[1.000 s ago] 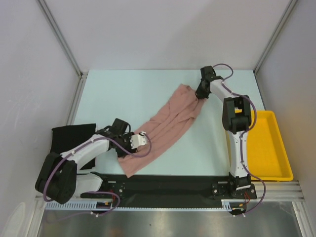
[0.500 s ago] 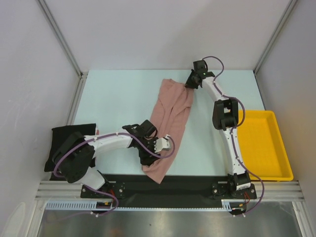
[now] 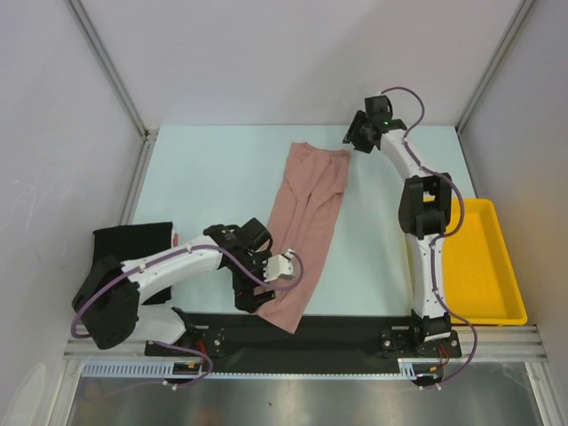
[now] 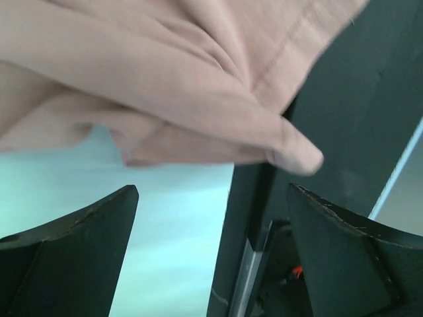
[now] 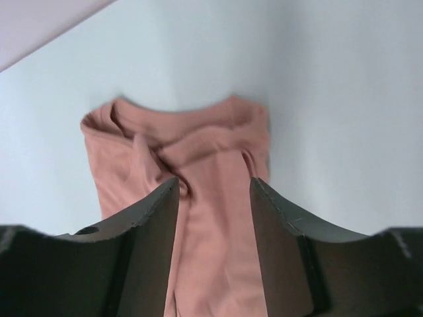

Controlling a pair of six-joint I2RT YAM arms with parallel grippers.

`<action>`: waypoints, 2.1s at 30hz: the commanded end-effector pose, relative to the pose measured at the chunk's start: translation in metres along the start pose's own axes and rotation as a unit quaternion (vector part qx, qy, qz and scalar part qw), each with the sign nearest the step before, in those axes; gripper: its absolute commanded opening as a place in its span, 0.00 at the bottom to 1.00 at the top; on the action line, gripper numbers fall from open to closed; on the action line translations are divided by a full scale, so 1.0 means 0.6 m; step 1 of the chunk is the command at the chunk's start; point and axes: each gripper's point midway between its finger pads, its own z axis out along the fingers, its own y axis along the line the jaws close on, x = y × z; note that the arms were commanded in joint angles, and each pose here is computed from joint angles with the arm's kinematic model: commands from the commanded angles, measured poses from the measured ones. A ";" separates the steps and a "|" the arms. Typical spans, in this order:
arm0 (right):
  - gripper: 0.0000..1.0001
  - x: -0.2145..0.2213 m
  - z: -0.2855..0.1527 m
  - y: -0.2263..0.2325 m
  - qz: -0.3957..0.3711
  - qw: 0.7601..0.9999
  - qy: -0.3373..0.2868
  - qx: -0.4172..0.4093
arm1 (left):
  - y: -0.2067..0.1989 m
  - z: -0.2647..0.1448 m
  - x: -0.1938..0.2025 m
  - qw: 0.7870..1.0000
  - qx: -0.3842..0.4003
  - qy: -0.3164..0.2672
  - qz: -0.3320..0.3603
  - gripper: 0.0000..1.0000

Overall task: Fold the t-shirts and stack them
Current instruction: Fold the tshirt

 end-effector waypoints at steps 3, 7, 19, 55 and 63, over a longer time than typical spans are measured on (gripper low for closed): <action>0.53 0.024 -0.033 -0.049 0.019 0.999 0.009 0.033 | -0.009 -0.039 0.024 0.999 -0.014 0.004 0.052 1.00; 0.53 0.071 0.014 -0.071 0.039 0.997 0.054 0.033 | 0.035 -0.052 0.013 0.996 -0.061 -0.041 0.041 1.00; 0.00 0.078 0.107 -0.049 0.094 0.993 0.066 -0.018 | 0.042 -0.040 0.007 0.994 -0.081 -0.077 -0.008 1.00; 0.80 0.223 -0.330 -0.059 0.014 0.998 0.039 0.055 | 0.035 -0.023 -0.042 0.968 -0.105 -0.051 0.223 0.95; 0.71 0.554 -0.456 -0.068 0.018 0.986 0.167 0.018 | 0.008 -0.031 -0.027 0.980 -0.106 -0.085 0.147 0.98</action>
